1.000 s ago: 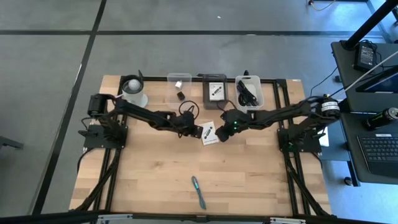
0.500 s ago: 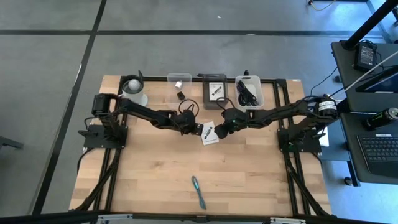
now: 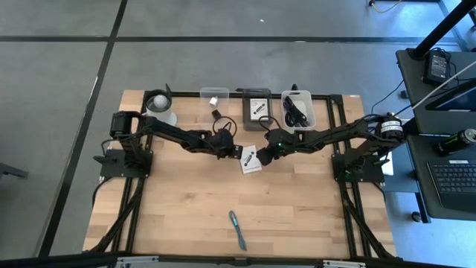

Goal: Pick and place items into bin
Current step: Put the white card reader box into the black bin

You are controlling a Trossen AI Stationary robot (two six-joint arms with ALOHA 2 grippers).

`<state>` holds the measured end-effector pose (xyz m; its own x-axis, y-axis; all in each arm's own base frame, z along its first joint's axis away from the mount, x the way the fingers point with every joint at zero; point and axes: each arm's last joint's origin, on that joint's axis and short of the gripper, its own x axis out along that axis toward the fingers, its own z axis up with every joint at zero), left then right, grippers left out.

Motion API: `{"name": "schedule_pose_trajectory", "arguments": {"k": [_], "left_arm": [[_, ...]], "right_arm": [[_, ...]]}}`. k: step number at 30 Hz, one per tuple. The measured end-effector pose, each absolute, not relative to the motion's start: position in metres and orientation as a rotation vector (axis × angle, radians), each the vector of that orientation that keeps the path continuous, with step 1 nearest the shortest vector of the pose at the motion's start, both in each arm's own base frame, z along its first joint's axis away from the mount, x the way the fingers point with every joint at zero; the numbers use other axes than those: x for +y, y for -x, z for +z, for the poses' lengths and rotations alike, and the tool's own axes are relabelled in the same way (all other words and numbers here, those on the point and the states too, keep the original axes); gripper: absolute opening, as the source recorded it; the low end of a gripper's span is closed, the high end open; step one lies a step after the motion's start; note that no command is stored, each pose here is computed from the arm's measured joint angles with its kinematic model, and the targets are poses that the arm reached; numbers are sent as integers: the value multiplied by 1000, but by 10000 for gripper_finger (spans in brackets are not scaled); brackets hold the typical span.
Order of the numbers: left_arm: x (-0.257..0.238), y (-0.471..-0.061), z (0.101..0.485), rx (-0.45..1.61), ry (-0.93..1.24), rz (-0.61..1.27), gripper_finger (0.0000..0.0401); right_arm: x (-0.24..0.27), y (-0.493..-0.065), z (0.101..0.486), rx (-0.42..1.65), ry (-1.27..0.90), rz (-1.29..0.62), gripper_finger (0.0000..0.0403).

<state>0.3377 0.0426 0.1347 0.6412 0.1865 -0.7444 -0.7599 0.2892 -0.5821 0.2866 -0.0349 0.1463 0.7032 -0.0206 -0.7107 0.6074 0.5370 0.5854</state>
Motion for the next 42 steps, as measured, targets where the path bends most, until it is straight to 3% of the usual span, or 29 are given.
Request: {"name": "schedule_pose_trajectory", "arguments": {"k": [25,32,39,42], "left_arm": [[40,-343,114,706,1126,646,79],[40,-342,113,726,1107,647,79],[40,-339,111,755,1102,662,79],[39,-338,110,766,1101,668,79]], "right_arm": [[-35,-286,135,746,-1022,-487,151],[-29,-297,108,802,-1092,-444,151],[-30,-301,110,753,-1092,-419,151],[-29,-304,111,737,-1084,-323,151]]}}
